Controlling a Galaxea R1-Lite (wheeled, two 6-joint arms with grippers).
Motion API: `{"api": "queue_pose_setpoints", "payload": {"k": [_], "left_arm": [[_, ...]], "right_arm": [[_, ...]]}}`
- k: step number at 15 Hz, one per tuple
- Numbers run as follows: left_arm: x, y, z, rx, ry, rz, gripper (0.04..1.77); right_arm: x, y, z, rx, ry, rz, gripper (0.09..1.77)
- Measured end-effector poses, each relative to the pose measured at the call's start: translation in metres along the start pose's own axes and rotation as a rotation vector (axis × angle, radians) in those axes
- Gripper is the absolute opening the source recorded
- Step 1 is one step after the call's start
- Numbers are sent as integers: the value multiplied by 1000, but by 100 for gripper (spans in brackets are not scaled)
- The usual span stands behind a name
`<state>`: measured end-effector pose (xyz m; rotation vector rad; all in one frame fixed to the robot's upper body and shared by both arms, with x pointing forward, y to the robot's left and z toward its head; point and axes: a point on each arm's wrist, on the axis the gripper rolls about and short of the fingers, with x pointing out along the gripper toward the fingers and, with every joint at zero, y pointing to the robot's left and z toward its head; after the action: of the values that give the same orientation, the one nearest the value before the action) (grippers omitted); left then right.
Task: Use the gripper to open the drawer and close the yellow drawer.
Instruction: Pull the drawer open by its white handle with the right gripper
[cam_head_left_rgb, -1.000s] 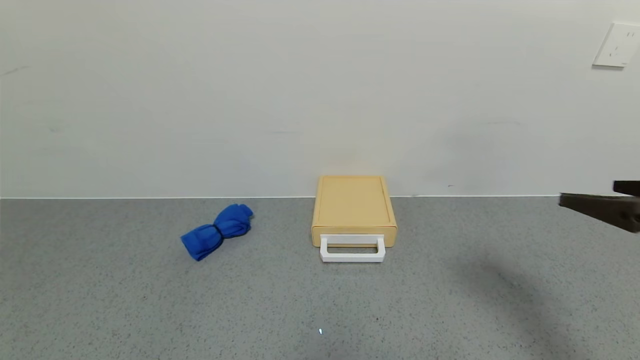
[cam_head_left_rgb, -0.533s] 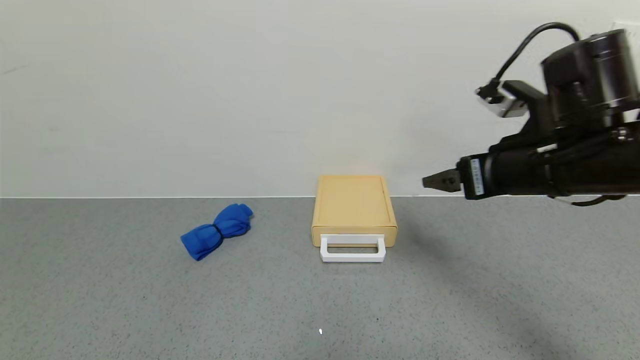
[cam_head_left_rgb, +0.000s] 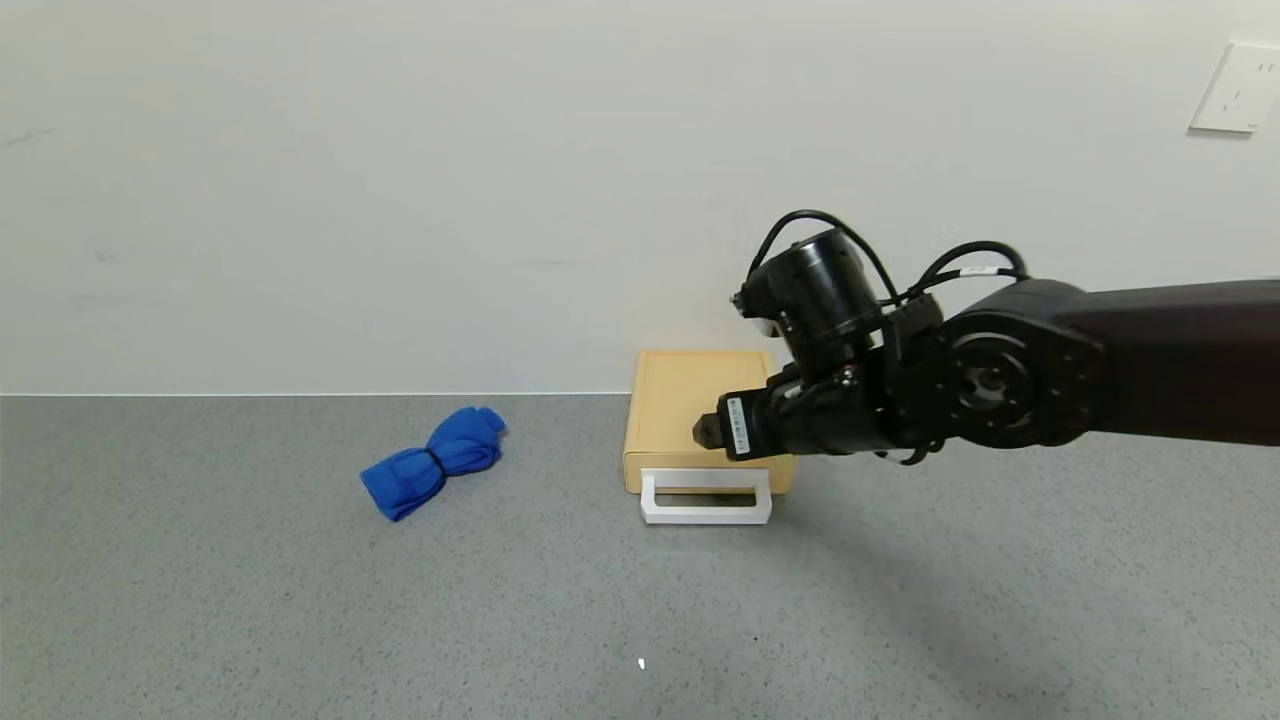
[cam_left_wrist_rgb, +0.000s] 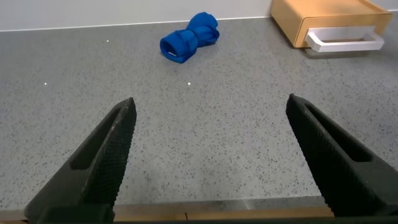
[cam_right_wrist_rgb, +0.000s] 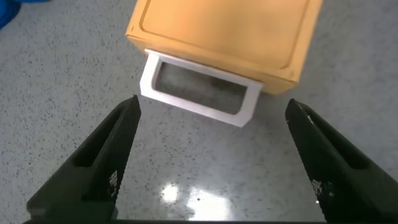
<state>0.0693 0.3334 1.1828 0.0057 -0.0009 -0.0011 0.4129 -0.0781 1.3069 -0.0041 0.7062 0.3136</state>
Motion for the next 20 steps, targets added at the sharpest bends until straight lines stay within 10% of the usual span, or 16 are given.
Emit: {"api": "queue_pose_setpoints", "payload": {"k": [8, 9, 10, 20], "left_arm": [[0, 0, 0, 0, 0, 0, 174], [0, 0, 0, 0, 0, 0, 174], [0, 0, 0, 0, 0, 1, 174], [0, 0, 0, 0, 0, 1, 174]], "right_arm": [[53, 22, -26, 32, 96, -15, 76], [59, 23, -28, 36, 102, -19, 26], [65, 24, -30, 36, 107, -21, 11], [84, -13, -21, -301, 176, 249, 11]]}}
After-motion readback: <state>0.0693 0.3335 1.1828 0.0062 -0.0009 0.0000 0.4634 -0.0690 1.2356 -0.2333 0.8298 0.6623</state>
